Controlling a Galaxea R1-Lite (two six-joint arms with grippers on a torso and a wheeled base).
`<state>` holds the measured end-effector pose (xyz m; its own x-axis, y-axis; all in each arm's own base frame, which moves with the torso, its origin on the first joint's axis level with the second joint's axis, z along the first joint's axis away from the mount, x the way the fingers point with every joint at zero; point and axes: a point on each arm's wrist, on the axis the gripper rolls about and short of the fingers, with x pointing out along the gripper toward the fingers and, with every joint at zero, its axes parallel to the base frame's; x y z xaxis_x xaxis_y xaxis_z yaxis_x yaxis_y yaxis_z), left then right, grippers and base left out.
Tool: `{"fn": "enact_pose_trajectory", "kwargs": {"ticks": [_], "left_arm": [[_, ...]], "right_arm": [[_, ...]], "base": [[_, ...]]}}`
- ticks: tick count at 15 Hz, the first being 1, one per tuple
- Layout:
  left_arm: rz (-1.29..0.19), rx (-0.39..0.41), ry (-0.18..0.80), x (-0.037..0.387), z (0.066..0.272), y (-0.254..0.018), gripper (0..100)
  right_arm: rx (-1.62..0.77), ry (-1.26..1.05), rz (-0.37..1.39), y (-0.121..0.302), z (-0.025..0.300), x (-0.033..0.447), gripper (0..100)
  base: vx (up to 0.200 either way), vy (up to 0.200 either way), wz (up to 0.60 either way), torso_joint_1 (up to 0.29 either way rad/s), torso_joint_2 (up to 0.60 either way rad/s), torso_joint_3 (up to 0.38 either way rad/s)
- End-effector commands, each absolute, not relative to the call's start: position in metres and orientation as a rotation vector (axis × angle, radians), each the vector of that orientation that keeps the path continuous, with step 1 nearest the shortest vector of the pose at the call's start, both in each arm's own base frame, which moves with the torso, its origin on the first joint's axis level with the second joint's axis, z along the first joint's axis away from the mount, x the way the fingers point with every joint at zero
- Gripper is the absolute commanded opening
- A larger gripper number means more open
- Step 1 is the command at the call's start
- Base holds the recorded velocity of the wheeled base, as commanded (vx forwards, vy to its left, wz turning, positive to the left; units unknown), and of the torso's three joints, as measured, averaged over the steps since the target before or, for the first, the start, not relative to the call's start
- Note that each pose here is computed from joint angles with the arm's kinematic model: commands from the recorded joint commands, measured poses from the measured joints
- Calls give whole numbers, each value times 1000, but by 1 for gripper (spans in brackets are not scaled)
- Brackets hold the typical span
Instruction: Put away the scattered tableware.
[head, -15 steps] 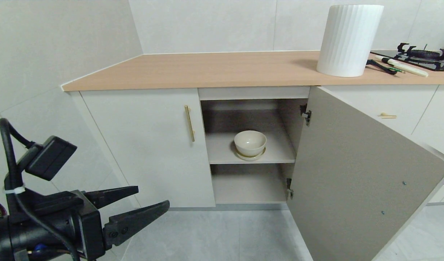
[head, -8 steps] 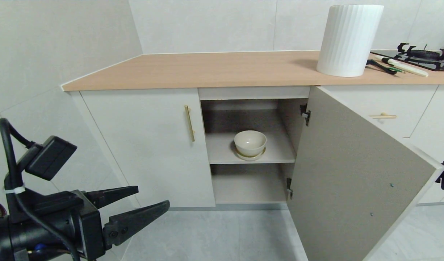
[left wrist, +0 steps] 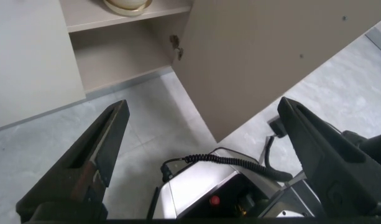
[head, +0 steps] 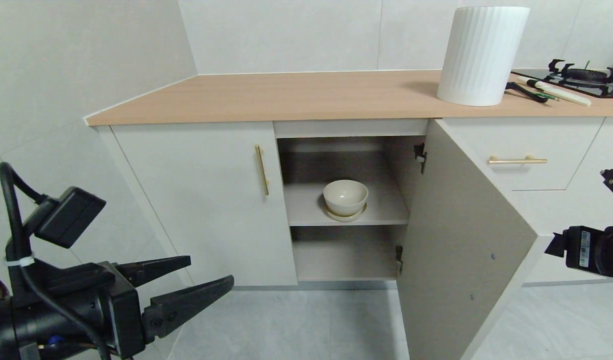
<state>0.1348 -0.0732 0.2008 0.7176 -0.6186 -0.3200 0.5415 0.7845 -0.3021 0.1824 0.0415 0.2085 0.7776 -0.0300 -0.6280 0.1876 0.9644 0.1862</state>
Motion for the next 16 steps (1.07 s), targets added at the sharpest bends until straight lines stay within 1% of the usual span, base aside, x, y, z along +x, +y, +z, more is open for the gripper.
{"fn": "enact_pose_trajectory", "kwargs": {"ticks": [1,3,7,12,16], "left_arm": [[-646,-193,423,135,201,-73,100],[-646,-193,423,135,201,-73,100],[-645,-193,418,135,202,-73,100],[-644,-193,413,134,203,-73,100],[-644,-194,407,133,204,-72,100]], "right_arm": [[254,679,-85,47,208,182,100],[284,671,-45,54,207,181,100],[298,667,-3,65,194,191,100],[300,638,77,88,182,218,100],[333,607,196,109,179,248,100]], "base": [[0,0,0,0,0,0],[0,0,0,0,0,0],[0,0,0,0,0,0],[0,0,0,0,0,0],[0,0,0,0,0,0]]}}
